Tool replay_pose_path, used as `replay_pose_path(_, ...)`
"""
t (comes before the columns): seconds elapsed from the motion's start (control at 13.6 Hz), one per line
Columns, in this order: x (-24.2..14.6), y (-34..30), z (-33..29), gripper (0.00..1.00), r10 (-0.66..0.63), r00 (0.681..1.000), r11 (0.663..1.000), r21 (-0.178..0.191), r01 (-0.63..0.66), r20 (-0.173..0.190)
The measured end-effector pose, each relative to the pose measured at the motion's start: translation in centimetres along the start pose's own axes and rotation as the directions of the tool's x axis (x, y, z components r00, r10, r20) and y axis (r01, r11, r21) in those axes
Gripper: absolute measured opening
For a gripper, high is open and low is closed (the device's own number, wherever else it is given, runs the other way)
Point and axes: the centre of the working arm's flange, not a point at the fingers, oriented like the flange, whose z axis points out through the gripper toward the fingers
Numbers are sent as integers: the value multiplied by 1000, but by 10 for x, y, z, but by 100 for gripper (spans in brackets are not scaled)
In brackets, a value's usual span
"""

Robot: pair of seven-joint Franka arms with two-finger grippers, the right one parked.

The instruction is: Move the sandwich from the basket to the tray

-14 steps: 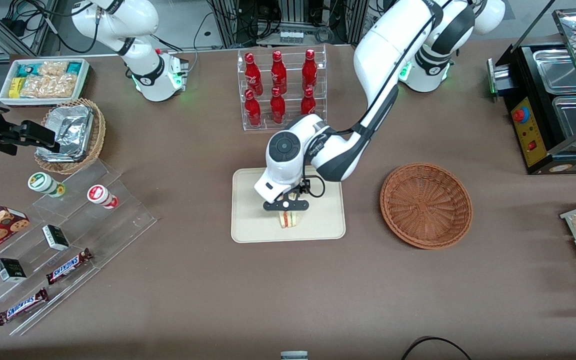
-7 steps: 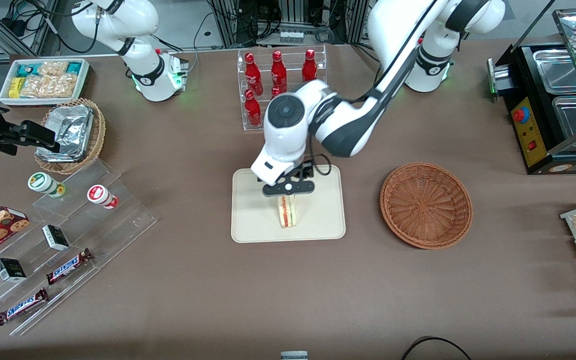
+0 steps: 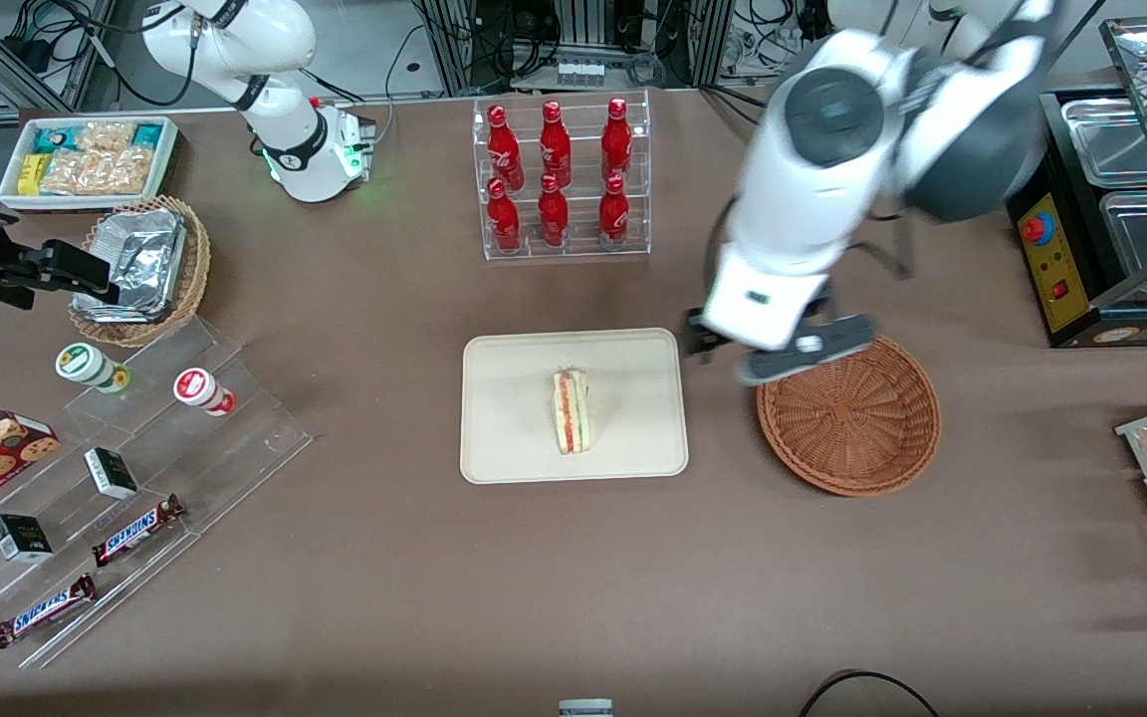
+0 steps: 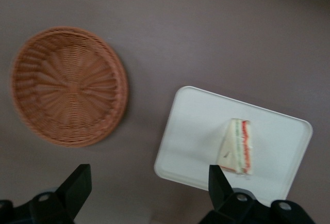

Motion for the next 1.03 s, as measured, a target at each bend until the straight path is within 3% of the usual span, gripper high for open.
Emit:
replay_pose_path(0.59, 27, -151, -37, 100, 185, 983, 982, 40, -184, -4)
replay_pose_path(1.03, 54, -254, -46, 100, 315, 949, 949, 5, -315, 19)
